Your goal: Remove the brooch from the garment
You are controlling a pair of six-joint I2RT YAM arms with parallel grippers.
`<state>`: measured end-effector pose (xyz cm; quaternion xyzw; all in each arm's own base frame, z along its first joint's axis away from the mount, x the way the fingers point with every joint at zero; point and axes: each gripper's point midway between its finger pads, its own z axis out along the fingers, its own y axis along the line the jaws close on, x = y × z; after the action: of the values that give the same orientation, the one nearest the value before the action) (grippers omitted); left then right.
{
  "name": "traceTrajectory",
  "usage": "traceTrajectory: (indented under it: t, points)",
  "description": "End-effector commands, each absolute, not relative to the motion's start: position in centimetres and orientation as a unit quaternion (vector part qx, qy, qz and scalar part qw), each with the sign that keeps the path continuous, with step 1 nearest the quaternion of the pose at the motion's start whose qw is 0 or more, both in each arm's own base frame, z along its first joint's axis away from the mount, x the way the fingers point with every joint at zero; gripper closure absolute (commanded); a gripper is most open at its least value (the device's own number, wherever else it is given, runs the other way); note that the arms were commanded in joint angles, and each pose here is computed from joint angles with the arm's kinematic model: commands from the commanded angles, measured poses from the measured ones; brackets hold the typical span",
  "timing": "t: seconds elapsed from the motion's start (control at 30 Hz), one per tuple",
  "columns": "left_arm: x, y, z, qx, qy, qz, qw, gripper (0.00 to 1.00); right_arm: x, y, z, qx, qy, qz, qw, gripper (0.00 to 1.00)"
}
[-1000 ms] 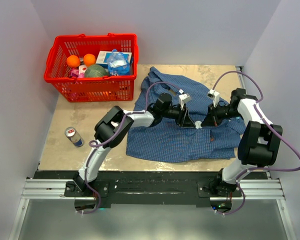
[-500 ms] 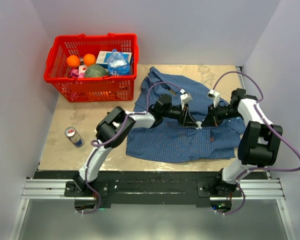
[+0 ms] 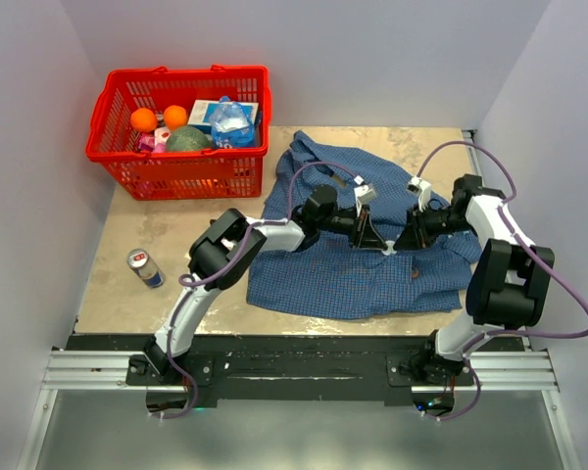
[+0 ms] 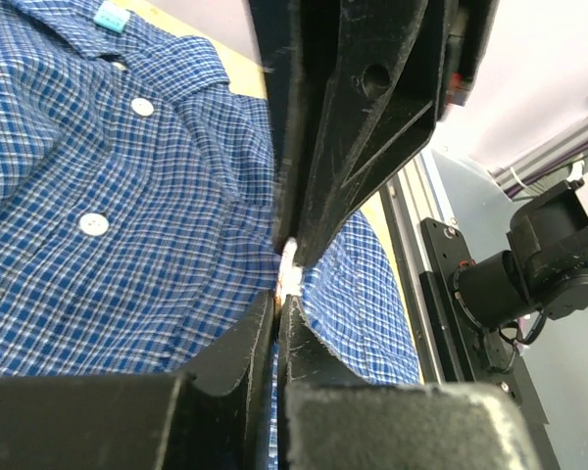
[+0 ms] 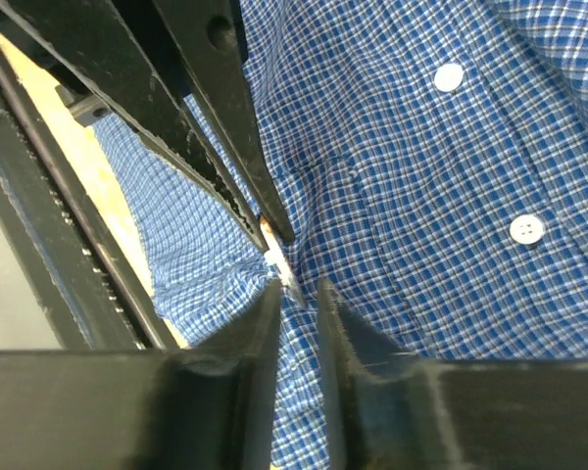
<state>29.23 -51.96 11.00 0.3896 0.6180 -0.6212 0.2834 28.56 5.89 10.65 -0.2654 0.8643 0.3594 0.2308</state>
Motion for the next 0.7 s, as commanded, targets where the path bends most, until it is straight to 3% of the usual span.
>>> traceTrajectory:
  t: [0.0, 0.07, 0.17, 0.53, 0.67]
  points:
    - [28.3, -52.3, 13.4, 0.411, 0.604, -0.62, 0.287, 1.0, 29.0, 5.7, 12.9, -0.297, 0.851, 0.322, 0.289, 0.67]
    - [28.6, -52.1, 13.9, 0.412, 0.606, -0.613, 0.295, 1.0, 28.6, 5.8, 13.2, -0.313, 0.847, 0.306, 0.303, 0.56]
    - [28.8, -51.8, 14.6, 0.414, 0.61, -0.604, 0.304, 1.0, 27.6, 6.4, 12.8, -0.339, 0.843, 0.296, 0.295, 0.51]
    - [30.3, -50.7, 15.9, 0.406, 0.636, -0.573, 0.322, 1.0, 25.6, 6.7, 10.2, -0.393, 0.835, 0.289, 0.254, 0.49]
    - [30.4, -50.5, 15.9, 0.405, 0.638, -0.571, 0.322, 1.0, 25.6, 6.7, 9.7, -0.395, 0.837, 0.287, 0.249, 0.53]
